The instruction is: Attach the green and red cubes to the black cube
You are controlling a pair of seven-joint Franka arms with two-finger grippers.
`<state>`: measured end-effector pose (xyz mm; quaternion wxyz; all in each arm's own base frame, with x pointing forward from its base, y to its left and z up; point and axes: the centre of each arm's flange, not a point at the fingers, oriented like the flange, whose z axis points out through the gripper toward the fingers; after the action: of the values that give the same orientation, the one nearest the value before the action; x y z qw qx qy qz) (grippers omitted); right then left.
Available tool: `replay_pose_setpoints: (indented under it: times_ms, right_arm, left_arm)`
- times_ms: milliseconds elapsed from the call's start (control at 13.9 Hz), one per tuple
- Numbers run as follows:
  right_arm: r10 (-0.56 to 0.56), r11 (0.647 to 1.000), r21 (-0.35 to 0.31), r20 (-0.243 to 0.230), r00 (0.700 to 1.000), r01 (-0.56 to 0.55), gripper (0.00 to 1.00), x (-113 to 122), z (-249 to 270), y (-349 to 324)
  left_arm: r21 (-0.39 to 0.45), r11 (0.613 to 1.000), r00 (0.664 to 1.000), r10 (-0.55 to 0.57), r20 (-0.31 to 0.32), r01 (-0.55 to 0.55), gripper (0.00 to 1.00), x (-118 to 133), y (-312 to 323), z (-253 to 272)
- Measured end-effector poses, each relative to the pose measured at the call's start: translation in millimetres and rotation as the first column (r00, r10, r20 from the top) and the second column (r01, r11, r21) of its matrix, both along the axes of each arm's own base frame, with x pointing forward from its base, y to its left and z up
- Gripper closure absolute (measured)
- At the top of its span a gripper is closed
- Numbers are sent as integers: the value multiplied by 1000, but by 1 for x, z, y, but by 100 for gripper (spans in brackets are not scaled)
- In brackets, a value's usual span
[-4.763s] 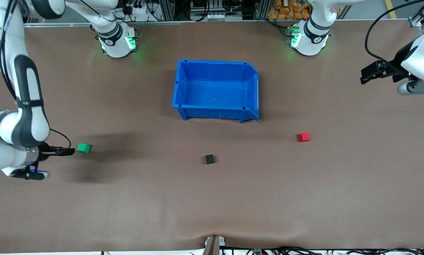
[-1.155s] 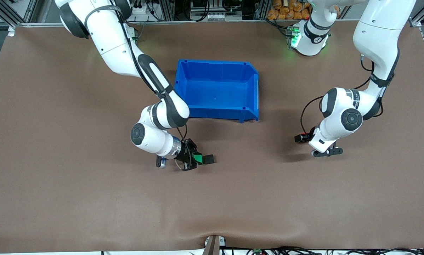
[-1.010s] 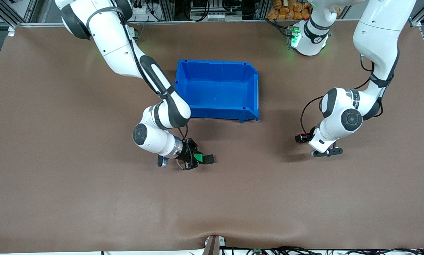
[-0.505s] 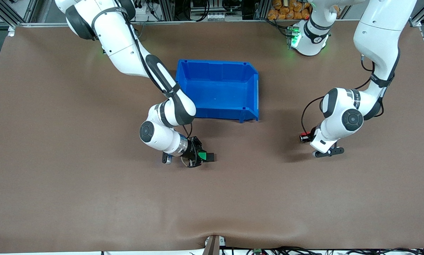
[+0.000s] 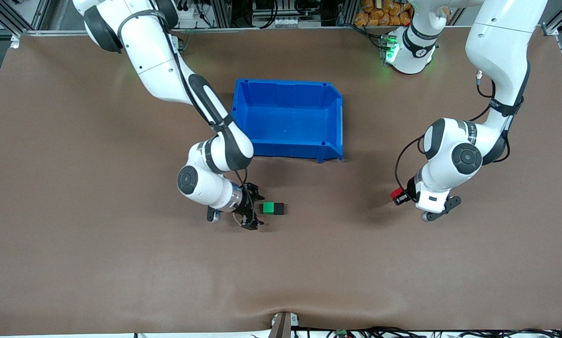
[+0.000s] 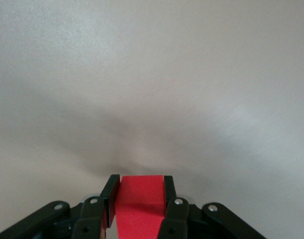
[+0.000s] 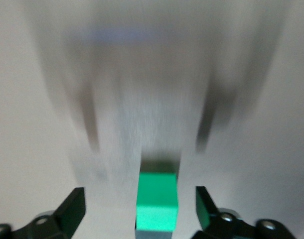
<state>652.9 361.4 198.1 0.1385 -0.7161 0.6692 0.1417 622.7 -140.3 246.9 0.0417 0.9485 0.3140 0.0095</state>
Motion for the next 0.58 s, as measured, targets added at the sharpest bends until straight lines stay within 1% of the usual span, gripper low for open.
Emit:
replay_pose_setpoints:
  times_ms: [72, 144, 216, 289, 361, 433, 505, 577]
  right_arm:
    - [44, 998, -48, -33, 998, -46, 0, 8, 12, -15]
    - [88, 993, -79, -62, 994, -93, 0, 16, 26, -31]
    - [144, 985, -85, -69, 987, -149, 0, 26, 41, -47]
    - [207, 974, -80, -51, 977, -211, 0, 37, 55, -66]
    - [273, 959, -72, -18, 962, -274, 0, 48, 67, -88]
    - [339, 939, -68, 22, 941, -336, 0, 58, 76, -113]
    - [403, 914, -70, 50, 914, -400, 0, 66, 81, -136]
    - [471, 881, -80, 55, 880, -467, 0, 69, 84, -157]
  left_arm:
    - [-17, 995, 996, 94, 0, -94, 60, 8, -18, 5]
    - [-34, 981, 982, 191, -3, -191, 60, 14, -41, 6]
    - [-52, 958, 959, 283, -10, -283, 60, 18, -70, 3]
    - [-68, 931, 933, 359, -20, -359, 60, 20, -103, -1]
    - [-80, 904, 907, 419, -32, -420, 60, 19, -136, -8]
    - [-89, 877, 882, 469, -46, -472, 60, 16, -165, -15]
    - [-93, 849, 854, 517, -61, -521, 60, 15, -187, -23]
    - [-95, 819, 825, 561, -75, -566, 60, 13, -203, -31]
